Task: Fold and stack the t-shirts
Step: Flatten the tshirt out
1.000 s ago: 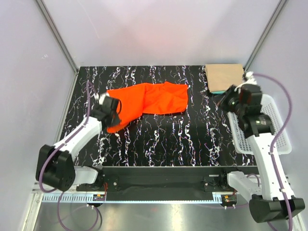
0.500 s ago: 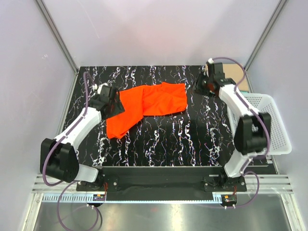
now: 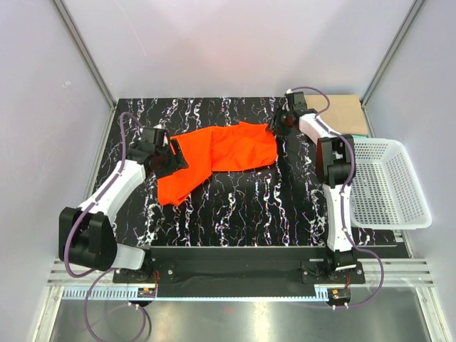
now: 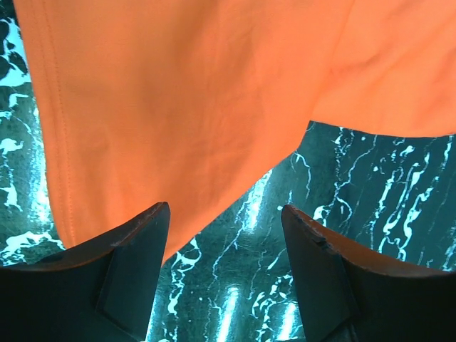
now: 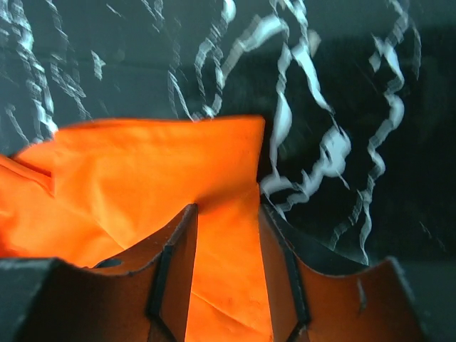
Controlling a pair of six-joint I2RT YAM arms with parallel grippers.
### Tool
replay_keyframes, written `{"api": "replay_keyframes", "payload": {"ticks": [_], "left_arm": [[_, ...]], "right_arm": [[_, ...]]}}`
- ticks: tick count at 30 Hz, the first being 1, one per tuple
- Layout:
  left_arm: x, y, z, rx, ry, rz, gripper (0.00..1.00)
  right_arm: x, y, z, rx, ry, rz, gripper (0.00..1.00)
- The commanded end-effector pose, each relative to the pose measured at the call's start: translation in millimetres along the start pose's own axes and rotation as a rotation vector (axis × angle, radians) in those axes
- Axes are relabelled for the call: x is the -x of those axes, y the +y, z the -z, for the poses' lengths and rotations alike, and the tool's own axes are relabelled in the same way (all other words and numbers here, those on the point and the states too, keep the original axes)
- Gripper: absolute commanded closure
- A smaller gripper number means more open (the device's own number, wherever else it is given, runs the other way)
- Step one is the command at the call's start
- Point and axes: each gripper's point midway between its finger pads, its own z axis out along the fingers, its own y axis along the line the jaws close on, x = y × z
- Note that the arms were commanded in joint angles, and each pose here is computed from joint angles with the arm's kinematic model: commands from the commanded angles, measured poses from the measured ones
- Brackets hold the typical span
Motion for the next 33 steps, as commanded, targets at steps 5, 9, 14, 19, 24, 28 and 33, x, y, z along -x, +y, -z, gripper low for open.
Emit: {"api": "replay_keyframes", "payload": {"ticks": [5, 9, 14, 19, 24, 28, 33], "left_arm": [[24.9, -0.5, 12.2, -0.007, -0.105, -0.018, 0.3], [41.6, 10.3, 12.1, 0.059, -0.155, 0.008, 0.31], [74.5, 43.1, 1.9, 0.184, -0.228, 0.073, 0.31], [119.8, 82.0, -24.1, 0.242, -0.244, 0.17, 0.32], [152.1, 109.6, -64.0, 0.238, -0.228, 0.185, 0.34], [163.5, 120.2, -90.7, 0.274, -0.206, 0.135, 0.35], [160.1, 133.8, -122.8, 0.297, -0.164, 0.112, 0.35]], "right_arm": [[30.0, 3.1, -14.6, 0.017, -0.041, 0.015, 0.52], [35.9, -15.5, -10.7, -0.036, -0.058, 0.008, 0.52], [51.4, -13.4, -2.5, 0.018, -0.093, 0.026, 0.5], [40.2, -4.4, -14.6, 0.103, -0.033, 0.019, 0.52], [30.1, -8.2, -23.7, 0.115, 0.011, -0.001, 0.57], [23.1, -12.0, -26.7, 0.128, 0.033, -0.045, 0.56], [16.0, -10.0, -32.4, 0.167, 0.042, -0.072, 0.55]]}}
